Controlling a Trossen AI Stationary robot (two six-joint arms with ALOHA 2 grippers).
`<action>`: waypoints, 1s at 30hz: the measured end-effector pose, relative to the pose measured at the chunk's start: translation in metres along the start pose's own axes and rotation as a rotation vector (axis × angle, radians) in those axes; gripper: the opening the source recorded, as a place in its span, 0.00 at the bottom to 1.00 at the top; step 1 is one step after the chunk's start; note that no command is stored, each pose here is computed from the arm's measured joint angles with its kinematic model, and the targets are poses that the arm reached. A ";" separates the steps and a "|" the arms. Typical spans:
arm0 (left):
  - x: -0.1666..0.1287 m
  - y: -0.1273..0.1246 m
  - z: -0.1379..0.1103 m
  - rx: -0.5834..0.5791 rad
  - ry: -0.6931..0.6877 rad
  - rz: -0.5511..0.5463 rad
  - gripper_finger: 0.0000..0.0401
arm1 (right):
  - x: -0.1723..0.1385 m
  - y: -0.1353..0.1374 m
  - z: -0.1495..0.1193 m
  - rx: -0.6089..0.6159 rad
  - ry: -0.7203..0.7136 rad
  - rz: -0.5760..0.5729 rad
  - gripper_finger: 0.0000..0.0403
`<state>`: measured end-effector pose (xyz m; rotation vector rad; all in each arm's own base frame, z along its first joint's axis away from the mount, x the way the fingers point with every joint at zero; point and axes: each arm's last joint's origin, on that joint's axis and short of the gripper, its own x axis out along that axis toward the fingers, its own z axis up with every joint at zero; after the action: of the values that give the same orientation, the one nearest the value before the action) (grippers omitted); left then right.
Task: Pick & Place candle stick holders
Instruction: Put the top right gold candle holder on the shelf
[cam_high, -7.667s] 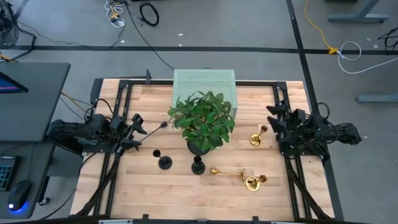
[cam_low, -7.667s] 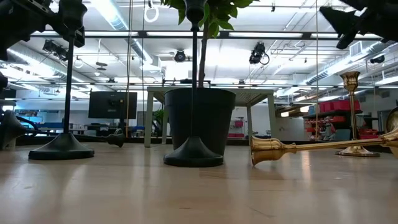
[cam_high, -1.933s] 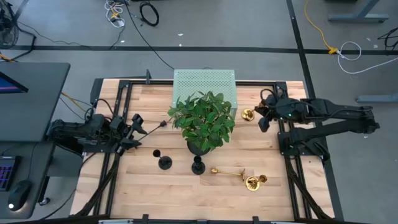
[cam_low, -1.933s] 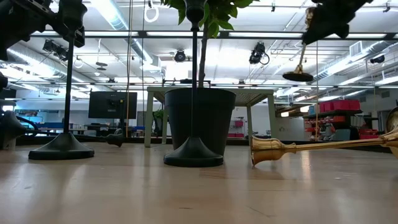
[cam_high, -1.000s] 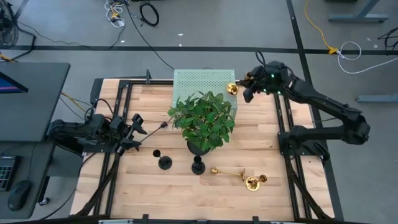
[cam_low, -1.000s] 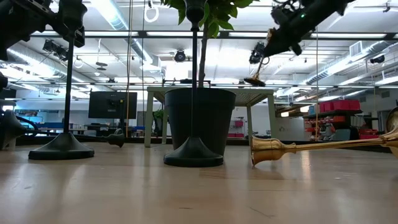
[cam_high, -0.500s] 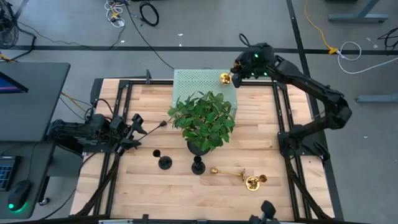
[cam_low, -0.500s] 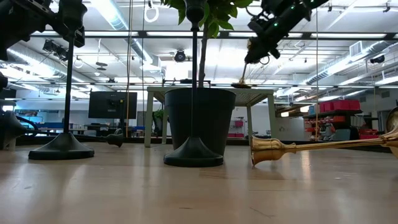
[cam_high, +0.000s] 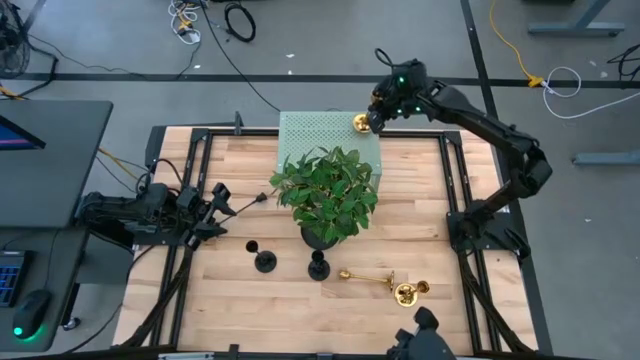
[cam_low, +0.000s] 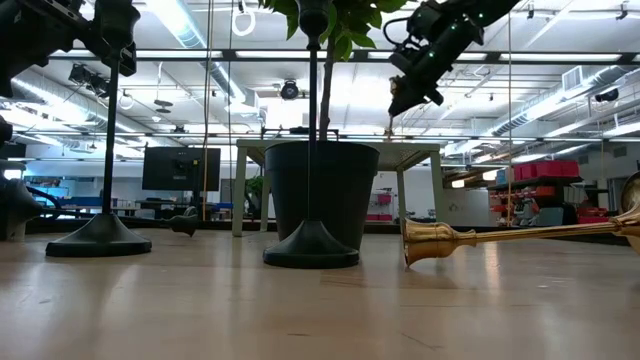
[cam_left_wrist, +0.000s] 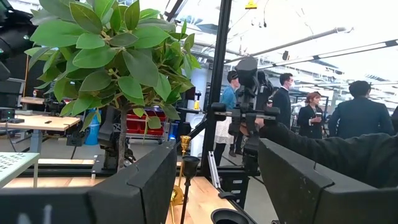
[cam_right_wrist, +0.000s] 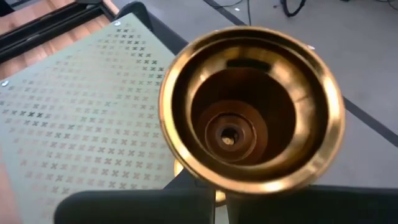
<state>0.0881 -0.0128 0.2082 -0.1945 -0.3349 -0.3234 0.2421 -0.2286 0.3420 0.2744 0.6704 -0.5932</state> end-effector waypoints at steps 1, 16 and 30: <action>0.000 0.000 0.000 0.000 0.000 0.000 0.57 | 0.000 -0.002 0.000 0.006 0.002 -0.004 0.00; 0.000 0.000 0.000 -0.001 0.000 0.001 0.57 | -0.001 -0.005 0.001 0.019 -0.014 -0.011 0.00; 0.000 0.000 0.000 0.000 0.000 0.000 0.57 | 0.018 -0.006 -0.001 0.023 0.010 0.025 0.00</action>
<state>0.0882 -0.0128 0.2082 -0.1945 -0.3347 -0.3232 0.2494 -0.2409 0.3293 0.3067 0.6696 -0.5762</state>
